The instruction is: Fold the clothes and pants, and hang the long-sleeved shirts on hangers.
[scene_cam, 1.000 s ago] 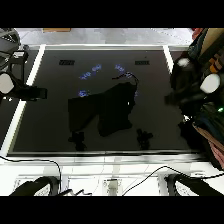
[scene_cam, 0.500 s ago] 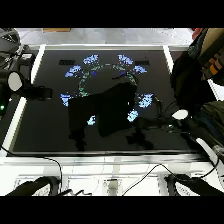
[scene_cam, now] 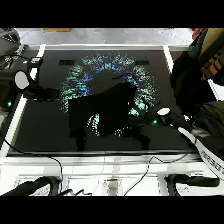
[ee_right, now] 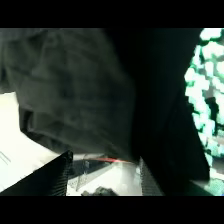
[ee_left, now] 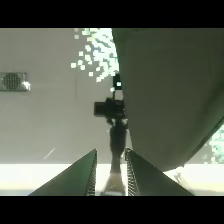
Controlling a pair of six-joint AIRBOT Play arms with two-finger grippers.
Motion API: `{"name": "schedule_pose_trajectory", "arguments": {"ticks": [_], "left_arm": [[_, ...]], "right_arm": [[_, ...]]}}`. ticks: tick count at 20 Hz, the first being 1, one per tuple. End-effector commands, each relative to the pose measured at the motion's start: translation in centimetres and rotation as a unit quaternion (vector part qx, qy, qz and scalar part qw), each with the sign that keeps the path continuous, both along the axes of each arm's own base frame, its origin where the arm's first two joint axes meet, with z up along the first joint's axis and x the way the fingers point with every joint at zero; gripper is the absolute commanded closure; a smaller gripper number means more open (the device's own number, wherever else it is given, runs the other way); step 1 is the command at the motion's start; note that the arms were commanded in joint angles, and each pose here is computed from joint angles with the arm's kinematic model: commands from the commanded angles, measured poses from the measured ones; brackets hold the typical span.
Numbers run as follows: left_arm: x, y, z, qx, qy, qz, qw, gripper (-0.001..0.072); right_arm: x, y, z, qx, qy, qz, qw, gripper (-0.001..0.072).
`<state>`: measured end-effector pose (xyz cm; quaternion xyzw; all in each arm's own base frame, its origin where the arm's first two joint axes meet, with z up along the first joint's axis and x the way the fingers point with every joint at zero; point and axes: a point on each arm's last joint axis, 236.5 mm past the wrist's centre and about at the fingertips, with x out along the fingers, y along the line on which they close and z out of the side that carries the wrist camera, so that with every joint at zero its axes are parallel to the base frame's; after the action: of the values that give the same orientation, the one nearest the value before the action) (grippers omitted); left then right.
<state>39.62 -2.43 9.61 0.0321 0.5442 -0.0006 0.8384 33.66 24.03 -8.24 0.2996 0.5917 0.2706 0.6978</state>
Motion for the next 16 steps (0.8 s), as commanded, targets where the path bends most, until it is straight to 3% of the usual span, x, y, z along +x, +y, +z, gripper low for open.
{"name": "schedule_pose_trajectory", "arguments": {"ticks": [1, 6, 10, 14, 16], "left_arm": [[0.1, -0.2, -0.5, -0.005, 0.006, -0.001, 1.0, 0.0478], [0.2, -0.2, -0.8, -0.004, 0.009, -0.001, 1.0, 0.0477], [0.2, -0.2, -0.9, -0.004, 0.011, -0.001, 1.0, 0.0478], [0.2, -0.3, -1.0, -0.006, 0.012, -0.001, 1.0, 0.0478], [0.1, -0.3, -1.3, -0.004, 0.017, -0.003, 1.0, 0.048]], "right_arm": [[0.6, 1.0, -1.7, 0.012, 0.038, 0.007, 0.999, 0.026], [0.4, 1.8, -2.2, 0.029, 0.062, 0.016, 0.998, 0.0322], [0.9, 3.8, 2.2, 0.082, 0.013, 0.09, 0.992, 0.0338], [2.2, 4.8, 5.7, 0.1, -0.034, 0.131, 0.986, 0.0689], [2.9, 4.7, 6.6, 0.091, -0.053, 0.144, 0.984, 0.0691]]}}
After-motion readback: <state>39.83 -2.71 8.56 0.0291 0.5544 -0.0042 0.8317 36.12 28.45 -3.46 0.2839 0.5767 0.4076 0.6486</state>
